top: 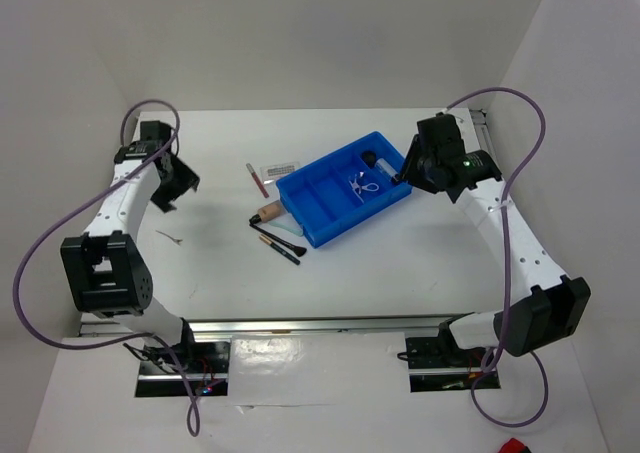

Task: Organize the makeup

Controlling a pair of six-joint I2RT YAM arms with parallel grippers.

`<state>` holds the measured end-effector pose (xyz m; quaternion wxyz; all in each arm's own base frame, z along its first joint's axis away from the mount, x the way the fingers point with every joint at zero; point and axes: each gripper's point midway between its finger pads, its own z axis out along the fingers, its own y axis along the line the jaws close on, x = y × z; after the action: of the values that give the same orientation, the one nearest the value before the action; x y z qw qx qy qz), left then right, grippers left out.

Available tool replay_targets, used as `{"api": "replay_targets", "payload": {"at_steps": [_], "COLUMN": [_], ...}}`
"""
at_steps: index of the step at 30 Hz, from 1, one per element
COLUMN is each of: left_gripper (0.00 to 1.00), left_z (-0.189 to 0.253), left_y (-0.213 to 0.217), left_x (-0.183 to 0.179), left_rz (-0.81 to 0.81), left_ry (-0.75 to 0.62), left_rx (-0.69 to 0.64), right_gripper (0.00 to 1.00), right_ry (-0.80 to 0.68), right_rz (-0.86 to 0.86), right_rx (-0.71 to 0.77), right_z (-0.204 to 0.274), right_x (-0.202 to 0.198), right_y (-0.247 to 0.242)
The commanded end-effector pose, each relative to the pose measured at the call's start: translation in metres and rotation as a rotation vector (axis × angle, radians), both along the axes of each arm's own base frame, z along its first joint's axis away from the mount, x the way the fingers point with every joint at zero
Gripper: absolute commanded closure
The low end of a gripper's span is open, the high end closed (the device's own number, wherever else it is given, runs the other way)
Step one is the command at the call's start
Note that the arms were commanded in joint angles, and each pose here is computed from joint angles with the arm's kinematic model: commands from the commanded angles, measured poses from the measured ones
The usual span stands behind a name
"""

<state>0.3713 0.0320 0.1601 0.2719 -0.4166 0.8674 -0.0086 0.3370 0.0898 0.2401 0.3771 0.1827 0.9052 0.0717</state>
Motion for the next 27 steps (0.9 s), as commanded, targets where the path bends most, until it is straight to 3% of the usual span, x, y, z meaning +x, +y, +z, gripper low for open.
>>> {"api": "replay_targets", "payload": {"at_steps": [1,5,10,19,27], "left_gripper": [0.24,0.24,0.25,0.35,0.52], "left_z": [-0.030,-0.067,-0.095,-0.131,-0.155], "left_y": [0.036,0.050,0.070,0.073,0.072], "left_x": [-0.045,-0.047,-0.041,-0.032,-0.045], "left_rz": [0.093,0.123,0.167,0.208,0.219], "left_ry": [0.177,0.224,0.255,0.266,0.339], "left_rx": [0.018,-0.098,-0.118,-0.220,-0.221], "right_gripper": [0.49,0.48,0.48,0.48,0.48], "right_ry": [-0.047,-0.044,-0.041,-0.042,-0.024], "right_rz": [0.028,0.041,0.054,0.035,0.035], "right_rx": [0.017,0.017,0.029,0.036,0.031], "right_z": [0.007,0.004,0.004,0.007,0.002], "right_x": [0.011,0.014,0.013,0.013,0.012], "right_y": [0.006,0.008,0.011,0.010,0.010]}}
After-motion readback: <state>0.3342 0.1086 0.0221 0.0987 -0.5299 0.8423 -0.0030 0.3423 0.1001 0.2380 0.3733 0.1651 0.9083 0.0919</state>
